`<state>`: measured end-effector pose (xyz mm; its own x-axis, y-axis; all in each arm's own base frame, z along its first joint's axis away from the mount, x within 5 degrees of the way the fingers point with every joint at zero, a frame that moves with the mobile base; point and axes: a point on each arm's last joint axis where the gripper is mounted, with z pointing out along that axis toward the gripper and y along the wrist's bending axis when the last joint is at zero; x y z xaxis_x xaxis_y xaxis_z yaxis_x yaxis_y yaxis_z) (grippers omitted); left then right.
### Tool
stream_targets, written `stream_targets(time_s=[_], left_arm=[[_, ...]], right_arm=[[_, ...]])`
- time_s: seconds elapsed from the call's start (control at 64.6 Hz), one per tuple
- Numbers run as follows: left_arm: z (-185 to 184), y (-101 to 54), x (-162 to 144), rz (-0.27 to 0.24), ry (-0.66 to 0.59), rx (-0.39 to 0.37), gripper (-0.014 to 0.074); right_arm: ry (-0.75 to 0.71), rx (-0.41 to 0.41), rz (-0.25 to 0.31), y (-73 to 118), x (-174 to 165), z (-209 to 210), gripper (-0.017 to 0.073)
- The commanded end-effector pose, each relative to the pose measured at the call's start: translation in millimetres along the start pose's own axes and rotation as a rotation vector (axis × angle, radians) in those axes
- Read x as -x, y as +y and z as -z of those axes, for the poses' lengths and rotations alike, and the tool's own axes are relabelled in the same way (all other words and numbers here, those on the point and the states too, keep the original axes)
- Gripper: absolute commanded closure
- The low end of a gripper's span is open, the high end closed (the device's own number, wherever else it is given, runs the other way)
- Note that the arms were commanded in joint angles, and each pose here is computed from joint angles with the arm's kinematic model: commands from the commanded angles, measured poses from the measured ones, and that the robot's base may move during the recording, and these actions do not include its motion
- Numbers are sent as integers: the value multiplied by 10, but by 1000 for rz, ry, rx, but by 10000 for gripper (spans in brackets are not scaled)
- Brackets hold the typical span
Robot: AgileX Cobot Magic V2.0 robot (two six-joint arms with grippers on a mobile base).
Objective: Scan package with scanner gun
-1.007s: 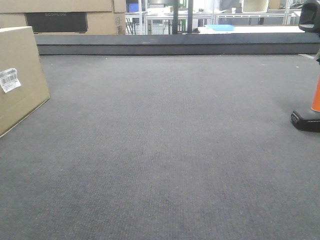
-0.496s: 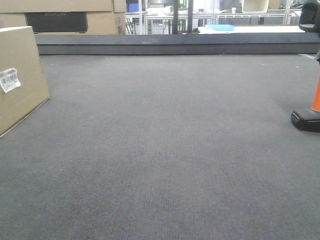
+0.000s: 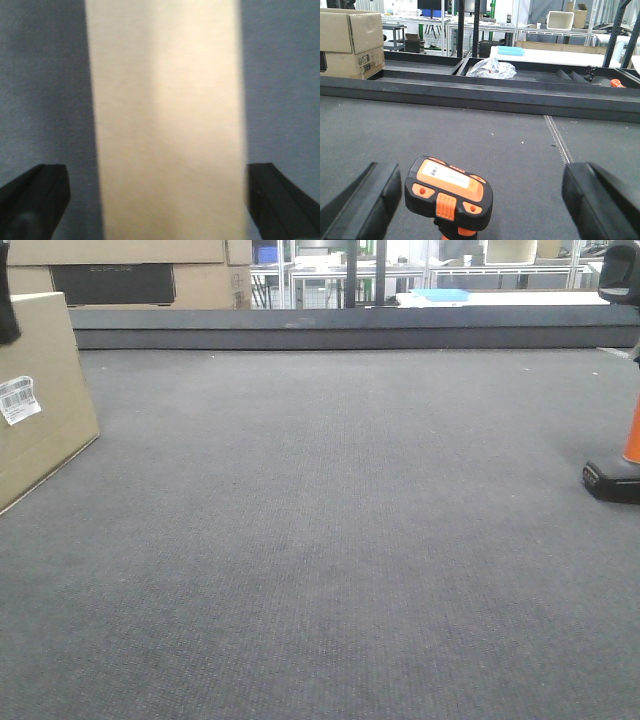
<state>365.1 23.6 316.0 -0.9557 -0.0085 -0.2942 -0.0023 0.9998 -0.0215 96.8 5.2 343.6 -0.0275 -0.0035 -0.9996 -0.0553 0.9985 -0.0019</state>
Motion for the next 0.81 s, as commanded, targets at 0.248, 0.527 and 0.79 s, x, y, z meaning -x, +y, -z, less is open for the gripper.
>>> stream_targets(time_s=[0.248, 0.527, 0.79], left_arm=[[8, 31, 17, -10, -4, 29, 224], [25, 6, 16, -1, -11, 2, 705], [357, -211, -34, 17, -110, -215, 705]], right_arm=[[-14, 2, -1, 2, 28, -1, 0], [-14, 2, -1, 2, 28, -1, 0], [-3, 31, 0, 30, 17, -1, 0]])
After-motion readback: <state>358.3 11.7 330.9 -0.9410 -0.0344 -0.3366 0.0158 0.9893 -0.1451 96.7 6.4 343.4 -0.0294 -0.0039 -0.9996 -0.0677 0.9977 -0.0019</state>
